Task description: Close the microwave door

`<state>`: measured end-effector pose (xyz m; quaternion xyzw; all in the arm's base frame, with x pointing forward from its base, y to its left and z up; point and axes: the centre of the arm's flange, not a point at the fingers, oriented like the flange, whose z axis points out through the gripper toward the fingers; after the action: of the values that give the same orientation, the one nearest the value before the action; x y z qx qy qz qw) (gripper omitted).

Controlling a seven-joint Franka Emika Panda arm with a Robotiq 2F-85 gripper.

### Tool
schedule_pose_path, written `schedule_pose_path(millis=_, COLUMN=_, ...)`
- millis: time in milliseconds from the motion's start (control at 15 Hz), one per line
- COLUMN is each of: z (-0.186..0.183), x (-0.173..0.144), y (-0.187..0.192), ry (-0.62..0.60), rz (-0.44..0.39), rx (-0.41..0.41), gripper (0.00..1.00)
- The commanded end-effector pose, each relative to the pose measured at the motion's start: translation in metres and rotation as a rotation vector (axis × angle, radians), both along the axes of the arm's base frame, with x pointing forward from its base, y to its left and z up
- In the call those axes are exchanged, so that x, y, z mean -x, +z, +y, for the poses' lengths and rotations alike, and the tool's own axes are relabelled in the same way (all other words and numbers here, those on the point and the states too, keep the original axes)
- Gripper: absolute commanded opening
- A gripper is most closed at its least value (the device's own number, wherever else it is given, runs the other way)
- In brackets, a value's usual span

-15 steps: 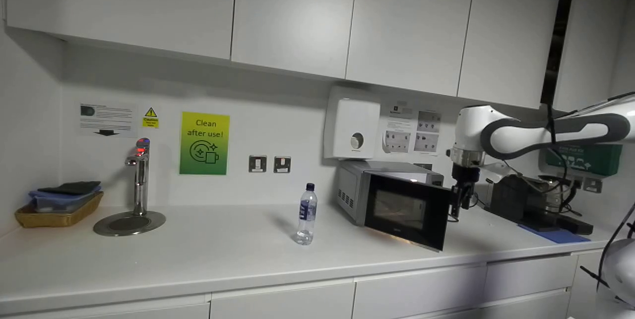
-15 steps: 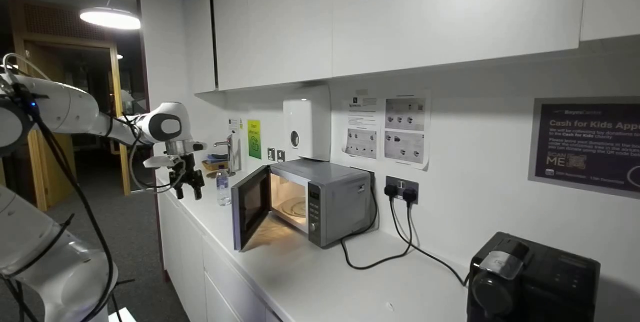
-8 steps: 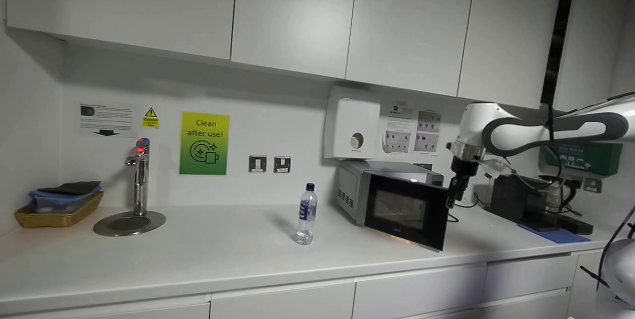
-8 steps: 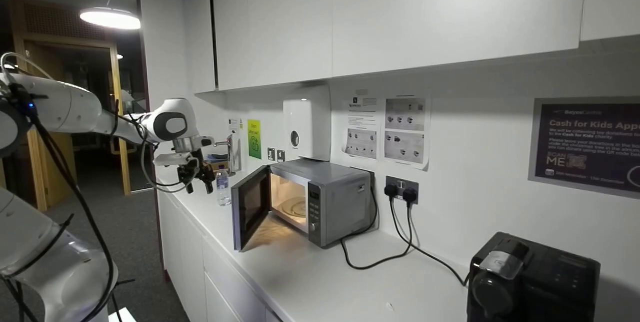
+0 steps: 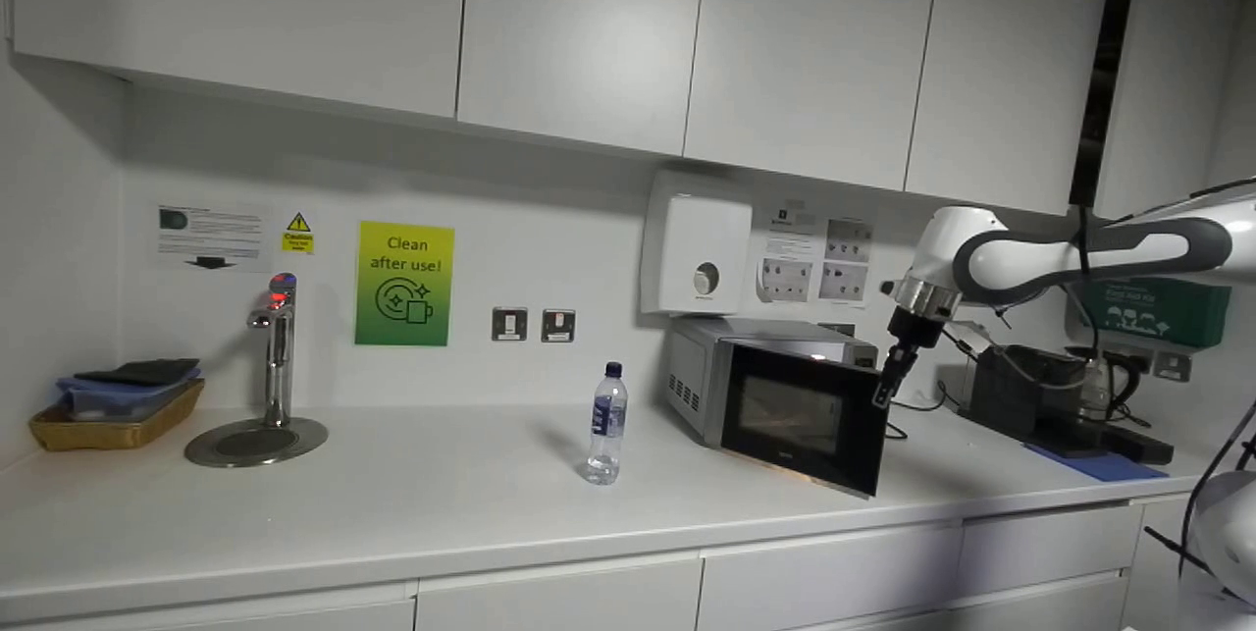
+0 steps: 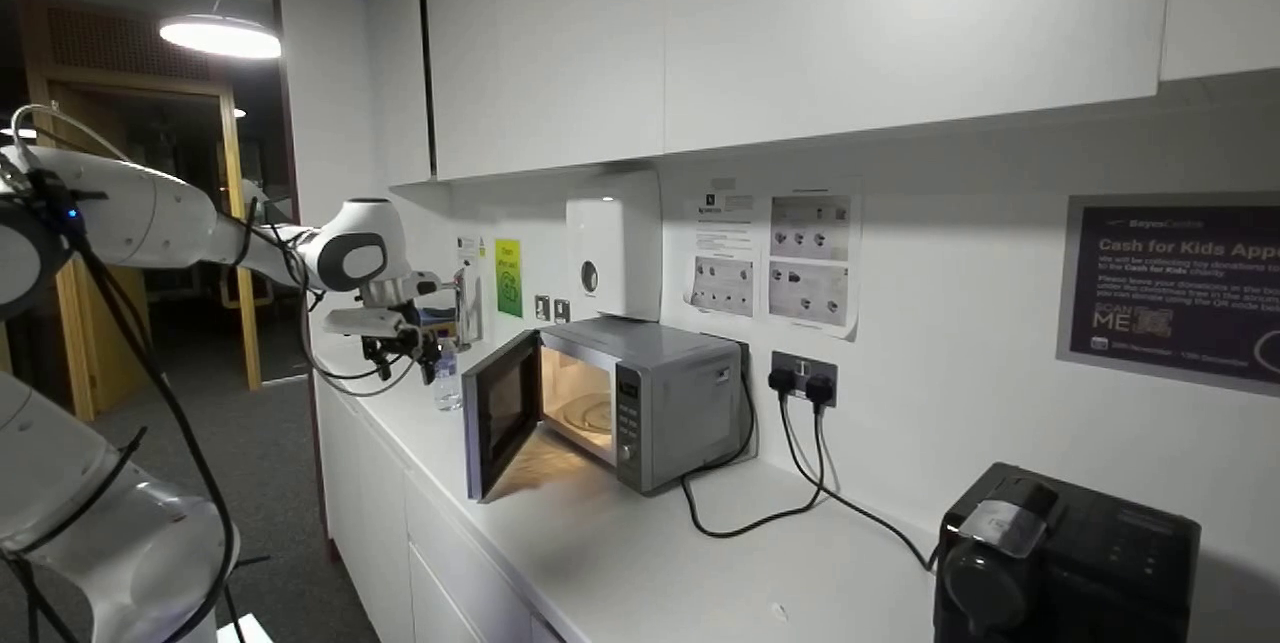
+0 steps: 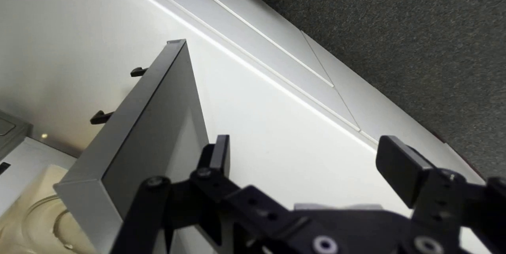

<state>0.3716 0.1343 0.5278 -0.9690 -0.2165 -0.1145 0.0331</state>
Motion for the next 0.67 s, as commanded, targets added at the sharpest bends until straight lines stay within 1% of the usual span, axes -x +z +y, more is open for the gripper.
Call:
schedule_pose_path(millis=0, z=-0.003, x=-0.001, y=-0.010, ry=0.067, rz=0.000, rx=-0.057, gripper=1.00)
schedule_pose_path(millis=200, z=-0.004, x=-0.003, y=-0.019, ry=0.102, rz=0.019, rx=-0.059, gripper=1.00)
schedule_pose_path(millis=600, z=-0.011, x=-0.014, y=-0.037, ry=0.152, rz=0.040, rx=-0.019, gripper=1.00)
